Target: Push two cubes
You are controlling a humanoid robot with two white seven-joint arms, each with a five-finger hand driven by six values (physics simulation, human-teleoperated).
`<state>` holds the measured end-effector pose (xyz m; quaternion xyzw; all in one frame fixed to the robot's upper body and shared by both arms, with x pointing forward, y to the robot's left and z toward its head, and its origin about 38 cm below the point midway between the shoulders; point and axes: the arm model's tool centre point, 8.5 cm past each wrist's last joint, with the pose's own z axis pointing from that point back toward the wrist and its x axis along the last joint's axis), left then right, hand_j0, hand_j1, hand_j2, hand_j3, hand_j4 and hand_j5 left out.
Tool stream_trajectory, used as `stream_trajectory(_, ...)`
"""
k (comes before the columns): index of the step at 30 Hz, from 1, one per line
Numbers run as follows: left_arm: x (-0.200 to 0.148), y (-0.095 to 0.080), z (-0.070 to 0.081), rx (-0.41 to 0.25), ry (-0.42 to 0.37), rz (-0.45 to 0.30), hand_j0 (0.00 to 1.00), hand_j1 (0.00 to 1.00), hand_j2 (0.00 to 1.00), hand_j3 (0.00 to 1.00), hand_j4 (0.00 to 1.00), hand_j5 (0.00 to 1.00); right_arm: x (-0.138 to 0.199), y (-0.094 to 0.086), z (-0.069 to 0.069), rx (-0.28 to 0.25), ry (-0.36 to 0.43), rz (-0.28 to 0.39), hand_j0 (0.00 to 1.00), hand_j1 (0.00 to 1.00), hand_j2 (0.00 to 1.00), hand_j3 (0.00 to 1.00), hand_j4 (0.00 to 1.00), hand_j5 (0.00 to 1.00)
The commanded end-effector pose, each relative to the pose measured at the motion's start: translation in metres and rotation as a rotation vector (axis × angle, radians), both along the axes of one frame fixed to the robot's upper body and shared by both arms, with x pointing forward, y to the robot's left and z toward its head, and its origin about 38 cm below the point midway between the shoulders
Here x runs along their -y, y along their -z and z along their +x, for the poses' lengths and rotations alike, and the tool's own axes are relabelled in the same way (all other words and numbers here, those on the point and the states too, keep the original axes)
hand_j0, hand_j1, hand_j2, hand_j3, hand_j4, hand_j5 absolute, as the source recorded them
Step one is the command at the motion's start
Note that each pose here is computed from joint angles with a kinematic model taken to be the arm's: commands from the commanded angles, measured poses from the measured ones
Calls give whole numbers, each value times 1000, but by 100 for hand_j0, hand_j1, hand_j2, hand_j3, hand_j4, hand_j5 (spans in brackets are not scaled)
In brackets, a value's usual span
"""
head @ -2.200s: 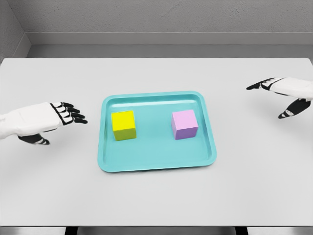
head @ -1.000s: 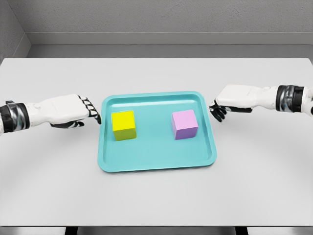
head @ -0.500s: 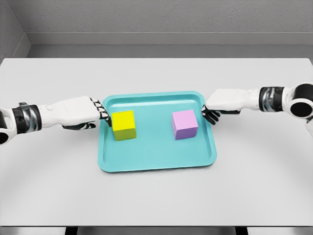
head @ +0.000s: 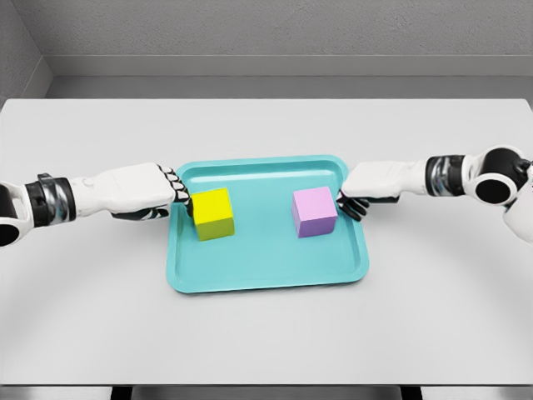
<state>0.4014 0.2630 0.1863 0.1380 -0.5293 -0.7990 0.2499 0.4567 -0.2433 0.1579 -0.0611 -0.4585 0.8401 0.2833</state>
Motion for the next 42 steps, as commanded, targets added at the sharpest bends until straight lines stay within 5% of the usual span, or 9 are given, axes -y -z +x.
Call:
stream_trajectory(1,-1,-1,1,-1,-3,1,61,61,61,61,61,61,-5,4,-2,-9,-12,-6,10,10,10,10,10,10)
stream_trajectory(25,44,8,9,-22,63,-51,61,61,61,61,61,61,-23,4,-4,-4,-58,-6,10,10,10,10,10,10)
stream_trajectory(42,16,-4,13,-20,9,-67,62,62,62,62,62,62,-32,2,-9,3,-88,-1,10,10,10,10,10,10)
